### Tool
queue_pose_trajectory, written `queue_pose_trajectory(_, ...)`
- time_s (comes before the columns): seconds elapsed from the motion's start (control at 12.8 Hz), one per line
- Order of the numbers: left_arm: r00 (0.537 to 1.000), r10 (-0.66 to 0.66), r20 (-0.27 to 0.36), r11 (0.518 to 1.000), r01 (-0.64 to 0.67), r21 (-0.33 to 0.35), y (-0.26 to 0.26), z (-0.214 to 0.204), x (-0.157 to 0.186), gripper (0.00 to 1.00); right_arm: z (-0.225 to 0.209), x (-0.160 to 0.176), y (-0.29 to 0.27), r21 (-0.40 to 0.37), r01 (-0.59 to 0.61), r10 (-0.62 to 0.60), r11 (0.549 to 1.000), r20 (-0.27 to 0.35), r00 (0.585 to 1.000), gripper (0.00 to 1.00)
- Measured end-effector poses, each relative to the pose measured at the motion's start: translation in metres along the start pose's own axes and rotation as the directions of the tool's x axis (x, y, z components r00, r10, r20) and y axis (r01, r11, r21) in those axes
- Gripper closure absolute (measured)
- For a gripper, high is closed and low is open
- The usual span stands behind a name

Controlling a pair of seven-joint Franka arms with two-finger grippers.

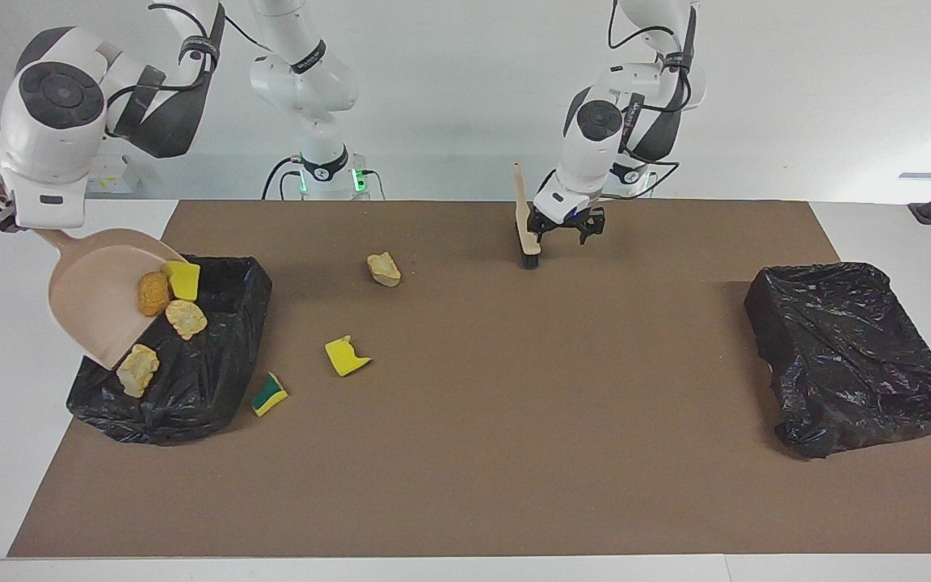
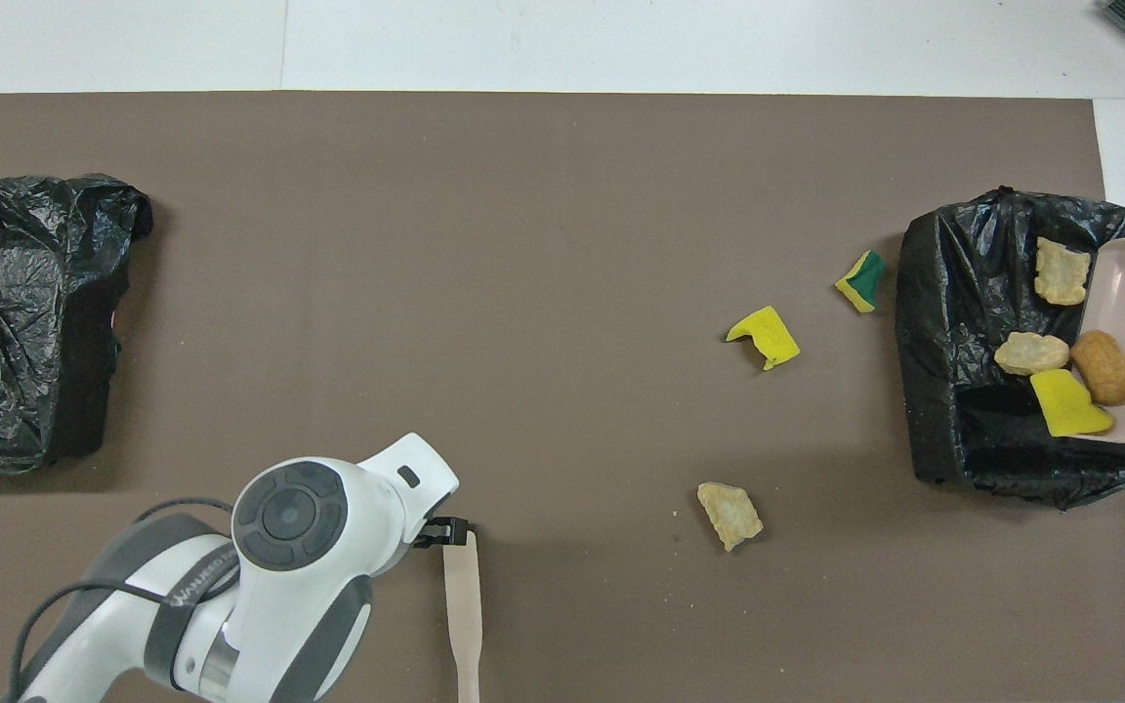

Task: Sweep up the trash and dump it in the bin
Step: 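Tilt the dustpan with the right gripper to dump debris into the bin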

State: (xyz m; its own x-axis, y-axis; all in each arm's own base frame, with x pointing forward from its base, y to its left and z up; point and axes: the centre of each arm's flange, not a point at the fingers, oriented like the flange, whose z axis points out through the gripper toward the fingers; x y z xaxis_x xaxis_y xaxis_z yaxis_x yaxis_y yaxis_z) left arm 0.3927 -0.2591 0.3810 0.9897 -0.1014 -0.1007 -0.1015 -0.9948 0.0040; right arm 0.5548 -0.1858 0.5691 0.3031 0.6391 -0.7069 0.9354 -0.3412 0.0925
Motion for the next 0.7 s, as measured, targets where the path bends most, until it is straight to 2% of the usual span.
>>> queue_pose_trajectory(0.31, 0.994, -0.015, -0.106, 1.0, 0.012, -0.028, -0.054, -0.062, 0.062, 0.0, -0.012, -0.008, 0.001, -0.035, 0.089, -0.087, 0.995, 0.049, 0.995, 0.68)
queue_pose_trajectory(0.7, 0.99, -0.001, -0.139, 0.999, -0.005, -0.038, -0.148, -0.179, 0.108, 0.0, -0.05, -0.006, -0.002, -0.102, 0.165, -0.16, 0.981, 0.055, 0.986, 0.68)
